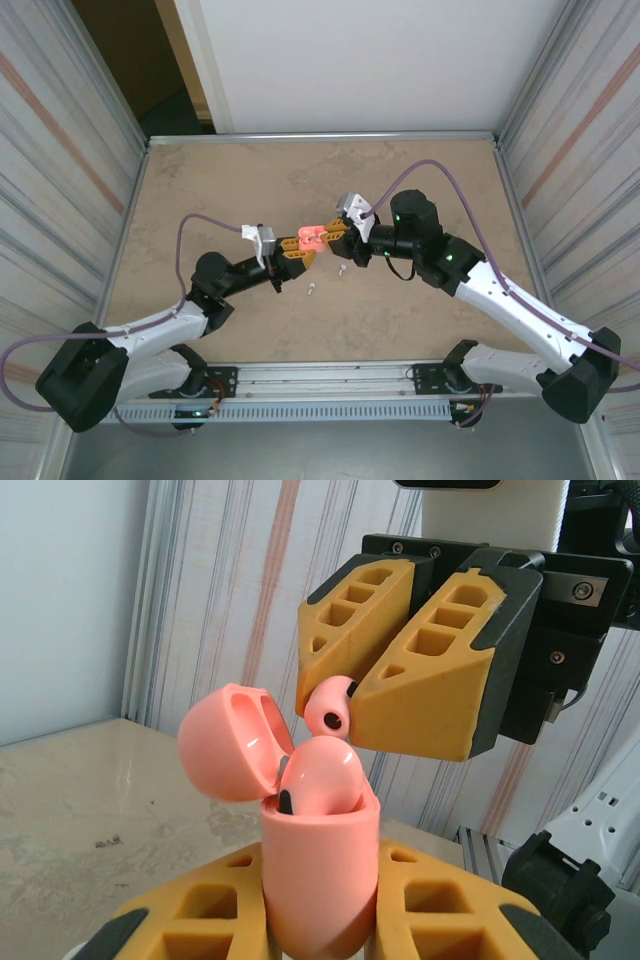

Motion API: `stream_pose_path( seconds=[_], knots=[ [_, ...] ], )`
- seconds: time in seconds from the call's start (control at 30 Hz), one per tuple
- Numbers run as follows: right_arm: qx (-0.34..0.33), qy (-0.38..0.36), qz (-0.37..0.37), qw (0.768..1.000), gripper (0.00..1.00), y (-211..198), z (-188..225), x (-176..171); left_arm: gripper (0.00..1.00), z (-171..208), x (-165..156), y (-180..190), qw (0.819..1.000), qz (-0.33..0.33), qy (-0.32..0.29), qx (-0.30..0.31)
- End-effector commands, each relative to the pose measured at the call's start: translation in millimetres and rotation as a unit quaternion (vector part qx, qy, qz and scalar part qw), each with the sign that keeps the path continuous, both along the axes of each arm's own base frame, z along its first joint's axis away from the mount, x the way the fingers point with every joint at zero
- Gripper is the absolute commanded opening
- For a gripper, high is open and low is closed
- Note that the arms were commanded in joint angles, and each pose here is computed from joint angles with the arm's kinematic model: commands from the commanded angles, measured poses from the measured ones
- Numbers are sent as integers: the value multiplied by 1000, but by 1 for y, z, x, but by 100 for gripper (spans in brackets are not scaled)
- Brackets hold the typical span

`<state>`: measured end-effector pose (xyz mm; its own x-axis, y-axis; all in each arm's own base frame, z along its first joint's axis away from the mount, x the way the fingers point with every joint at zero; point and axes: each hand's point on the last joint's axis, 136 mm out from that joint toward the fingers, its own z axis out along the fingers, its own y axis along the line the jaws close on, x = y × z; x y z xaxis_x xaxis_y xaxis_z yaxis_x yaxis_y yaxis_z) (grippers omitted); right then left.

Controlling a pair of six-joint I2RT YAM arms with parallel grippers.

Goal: Insert the wireless bluetooth earbuds into the charging case

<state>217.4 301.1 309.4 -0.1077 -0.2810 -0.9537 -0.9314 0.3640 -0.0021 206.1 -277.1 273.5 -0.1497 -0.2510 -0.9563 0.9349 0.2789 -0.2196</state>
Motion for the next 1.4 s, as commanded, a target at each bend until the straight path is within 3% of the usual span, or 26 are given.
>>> stream_pose_path(
  seconds=[0.0,0.57,0.77,1.03,1.37],
  knots=[
    [2,-10,17,1000,18,2,8,-7,0,21,-4,0,999,-7,-24,-24],
    [0,-3,26,1000,22,4,7,-10,0,22,-3,-1,999,-7,-25,-23],
    [5,-6,26,1000,30,3,12,-11,0,21,-3,-2,999,-8,-24,-22],
    [20,-14,12,1000,46,0,29,-10,0,20,-2,-2,999,-8,-24,-20],
    [38,-28,-25,999,81,-12,40,-6,0,22,-3,-2,999,-9,-26,-23]
  ],
)
